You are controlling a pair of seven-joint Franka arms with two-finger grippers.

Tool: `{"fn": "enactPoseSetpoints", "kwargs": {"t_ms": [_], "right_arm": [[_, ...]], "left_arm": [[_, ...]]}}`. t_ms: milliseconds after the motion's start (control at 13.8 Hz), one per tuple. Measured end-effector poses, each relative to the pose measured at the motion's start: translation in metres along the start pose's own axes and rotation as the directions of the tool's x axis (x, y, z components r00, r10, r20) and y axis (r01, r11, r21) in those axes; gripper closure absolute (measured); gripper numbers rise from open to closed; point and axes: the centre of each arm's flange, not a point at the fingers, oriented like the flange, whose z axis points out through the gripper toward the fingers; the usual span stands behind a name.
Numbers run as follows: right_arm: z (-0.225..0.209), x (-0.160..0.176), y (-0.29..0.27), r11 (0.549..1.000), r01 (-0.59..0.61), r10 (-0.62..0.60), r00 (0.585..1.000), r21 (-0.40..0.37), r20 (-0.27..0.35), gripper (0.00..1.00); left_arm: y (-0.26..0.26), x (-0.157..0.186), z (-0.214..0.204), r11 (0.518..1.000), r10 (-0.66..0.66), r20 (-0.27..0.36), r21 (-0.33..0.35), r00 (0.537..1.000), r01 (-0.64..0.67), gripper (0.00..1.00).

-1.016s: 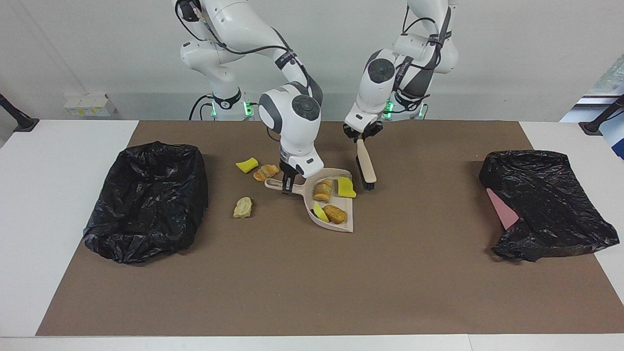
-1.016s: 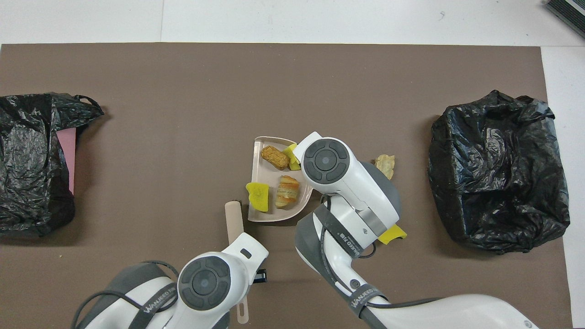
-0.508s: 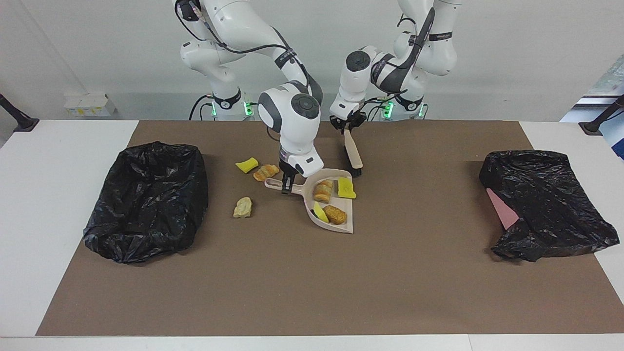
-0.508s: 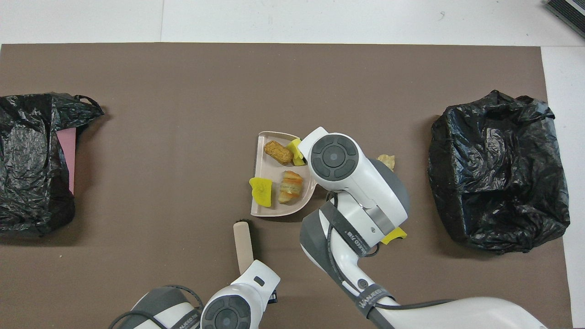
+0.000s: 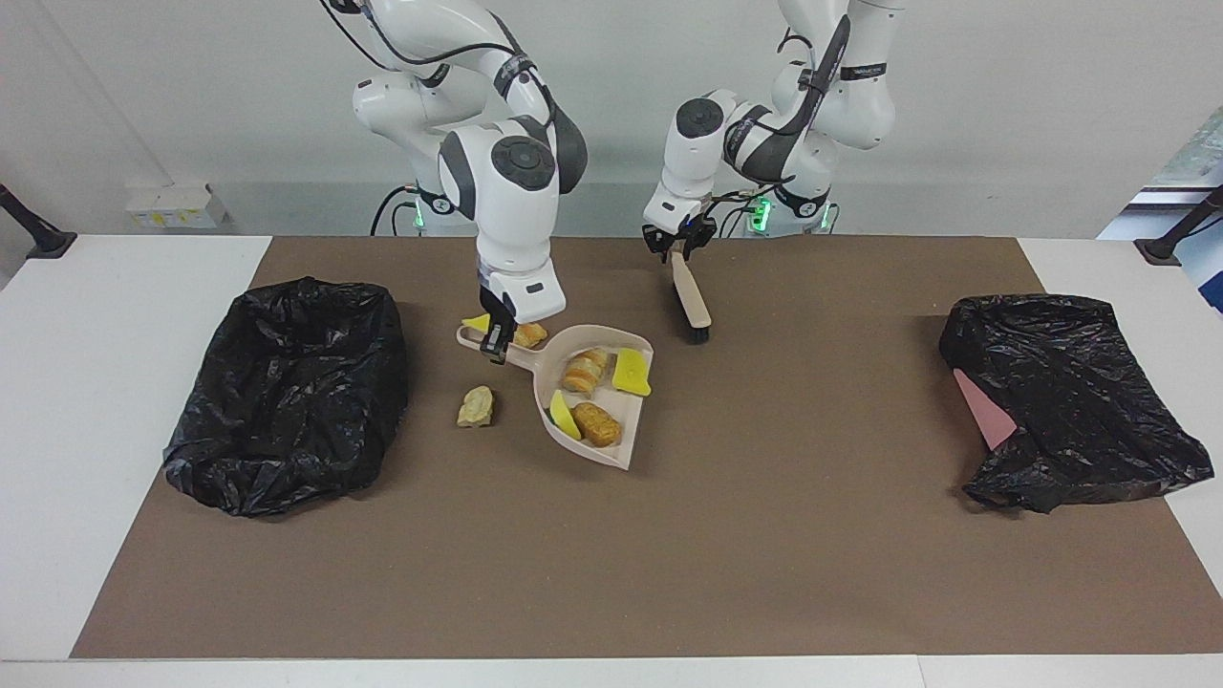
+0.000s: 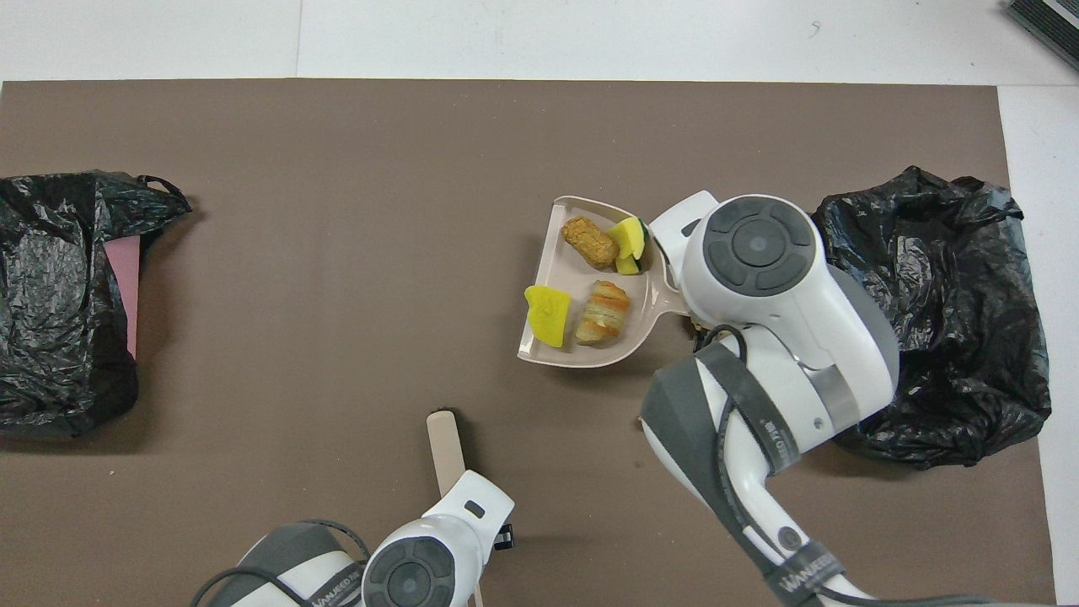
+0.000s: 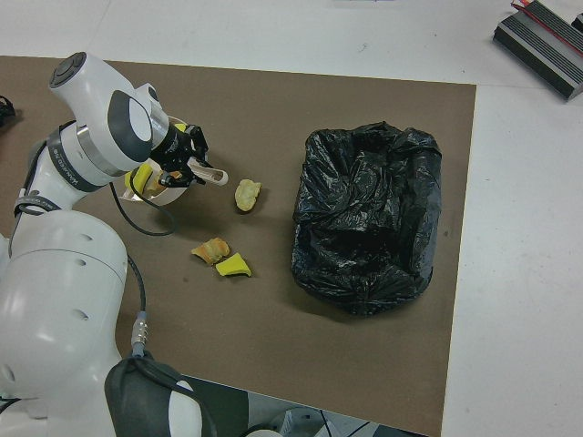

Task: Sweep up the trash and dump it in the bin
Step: 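Carry the loaded dustpan to the trash bag with the right gripper, then tip the dustpan into the bag with the right gripper while the left gripper withdraws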

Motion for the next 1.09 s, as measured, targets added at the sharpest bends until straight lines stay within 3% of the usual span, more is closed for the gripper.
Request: {"fn": "enactPoseSetpoints", "kwargs": {"t_ms": [218, 290, 653, 798, 1088], "right_arm": [[-0.029, -0.057, 0.011, 0.997, -0.079, 0.079, 0.997, 0.015, 0.023, 0.67], [-0.039, -0.078, 0.014, 0.994, -0.112, 0.111, 0.993, 0.018, 0.028, 0.67], [-0.067, -0.178, 0.018, 0.958, -0.277, 0.273, 0.960, 0.077, 0.065, 0.67], [-0.056, -0.224, 0.025, 0.935, -0.325, 0.319, 0.946, 0.143, 0.064, 0.67], [-0.026, -0.318, 0.040, 0.889, -0.405, 0.402, 0.914, 0.215, 0.059, 0.67]], "left_arm": [[-0.009, 0.044, -0.022, 0.997, -0.056, -0.022, -0.046, 0.998, 0.055, 0.03], [-0.013, 0.063, -0.029, 0.997, -0.055, -0.030, -0.060, 0.998, 0.053, 0.00], [-0.057, 0.171, -0.058, 0.994, -0.010, -0.087, -0.112, 0.996, 0.001, 0.00], [-0.085, 0.213, -0.074, 0.991, 0.023, -0.126, -0.127, 0.992, -0.039, 0.00], [-0.121, 0.265, -0.096, 0.988, 0.093, -0.197, -0.101, 0.976, -0.115, 0.00]]}}
